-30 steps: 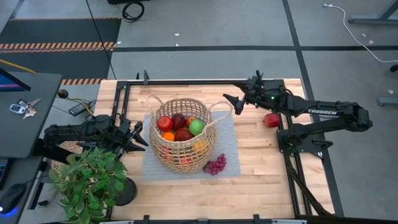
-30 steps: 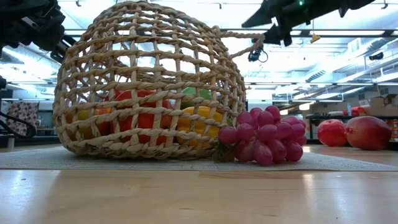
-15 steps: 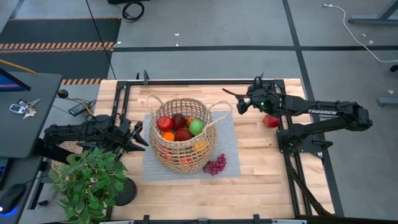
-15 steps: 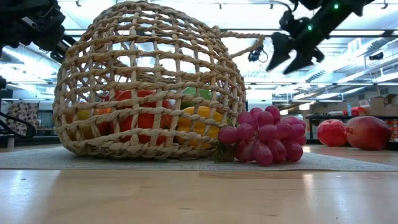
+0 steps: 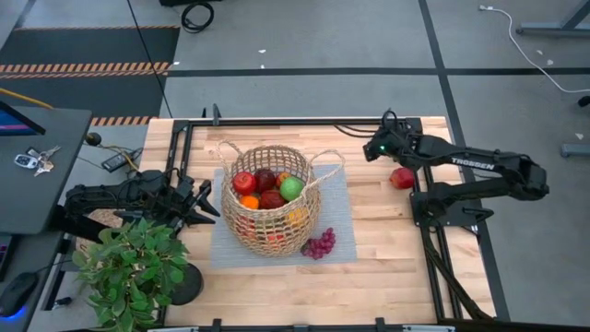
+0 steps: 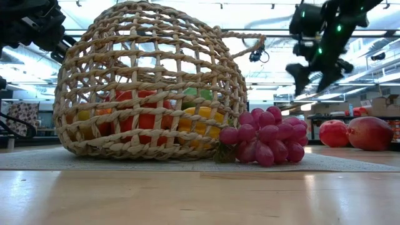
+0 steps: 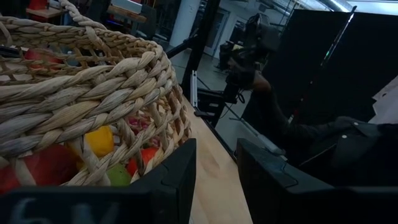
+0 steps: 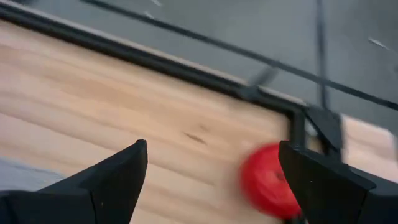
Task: Build produce basket
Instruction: Put the red apple into the brown basket
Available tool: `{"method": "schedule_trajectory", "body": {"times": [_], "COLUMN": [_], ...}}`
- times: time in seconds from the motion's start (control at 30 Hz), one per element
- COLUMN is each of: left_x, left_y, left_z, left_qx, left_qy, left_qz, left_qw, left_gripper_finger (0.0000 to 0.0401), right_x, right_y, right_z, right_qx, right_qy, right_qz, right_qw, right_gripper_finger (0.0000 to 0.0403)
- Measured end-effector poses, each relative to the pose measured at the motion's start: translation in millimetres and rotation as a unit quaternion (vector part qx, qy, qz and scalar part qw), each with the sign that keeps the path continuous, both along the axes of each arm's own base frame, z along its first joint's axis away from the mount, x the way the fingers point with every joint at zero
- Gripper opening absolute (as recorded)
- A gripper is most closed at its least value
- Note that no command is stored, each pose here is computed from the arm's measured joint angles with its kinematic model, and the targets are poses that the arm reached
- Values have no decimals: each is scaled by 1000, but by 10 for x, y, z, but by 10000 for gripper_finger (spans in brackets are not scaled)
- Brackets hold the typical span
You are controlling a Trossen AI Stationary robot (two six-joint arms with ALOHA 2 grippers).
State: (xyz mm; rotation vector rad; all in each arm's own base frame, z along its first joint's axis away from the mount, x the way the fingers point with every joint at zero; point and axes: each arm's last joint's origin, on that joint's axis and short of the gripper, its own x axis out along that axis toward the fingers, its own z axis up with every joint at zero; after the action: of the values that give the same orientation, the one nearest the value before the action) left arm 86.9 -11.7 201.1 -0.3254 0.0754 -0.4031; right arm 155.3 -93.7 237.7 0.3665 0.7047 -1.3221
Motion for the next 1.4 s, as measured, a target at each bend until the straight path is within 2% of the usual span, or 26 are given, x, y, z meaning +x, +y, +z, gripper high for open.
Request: {"method": "schedule_trajectory", "body": {"times": [0.1, 0.23, 0.33, 0.5, 0.8, 1.17, 1.4], "left_x": [0, 0, 0, 0, 0, 0, 0], "left_y": [0, 0, 0, 0, 0, 0, 0], "left_z": [1, 0, -1, 0, 0, 0, -1], "left_qx": [0, 0, 0, 0, 0, 0, 0], "left_qy": [0, 0, 0, 0, 0, 0, 0], "left_qz": [0, 0, 0, 0, 0, 0, 0], "left_qw": [1000, 1000, 1000, 1000, 1000, 1000, 1000], "left_gripper_finger": [121, 121, 121, 121, 121, 121, 121], "right_x": [-47, -82, -100, -130, -381, -397, -380], "right_y": [-69, -206, -309, -427, -517, -545, -513], "right_z": [-223, -341, -354, -425, -637, -687, -703], "right_qx": [16, 20, 15, 17, 47, 87, 109], "right_qy": [41, 56, 47, 46, 46, 3, 3], "right_qz": [-25, -55, -79, -86, -117, -90, -65], "right_qw": [999, 997, 996, 995, 991, 992, 992], "right_gripper_finger": [366, 366, 366, 366, 366, 366, 366]}}
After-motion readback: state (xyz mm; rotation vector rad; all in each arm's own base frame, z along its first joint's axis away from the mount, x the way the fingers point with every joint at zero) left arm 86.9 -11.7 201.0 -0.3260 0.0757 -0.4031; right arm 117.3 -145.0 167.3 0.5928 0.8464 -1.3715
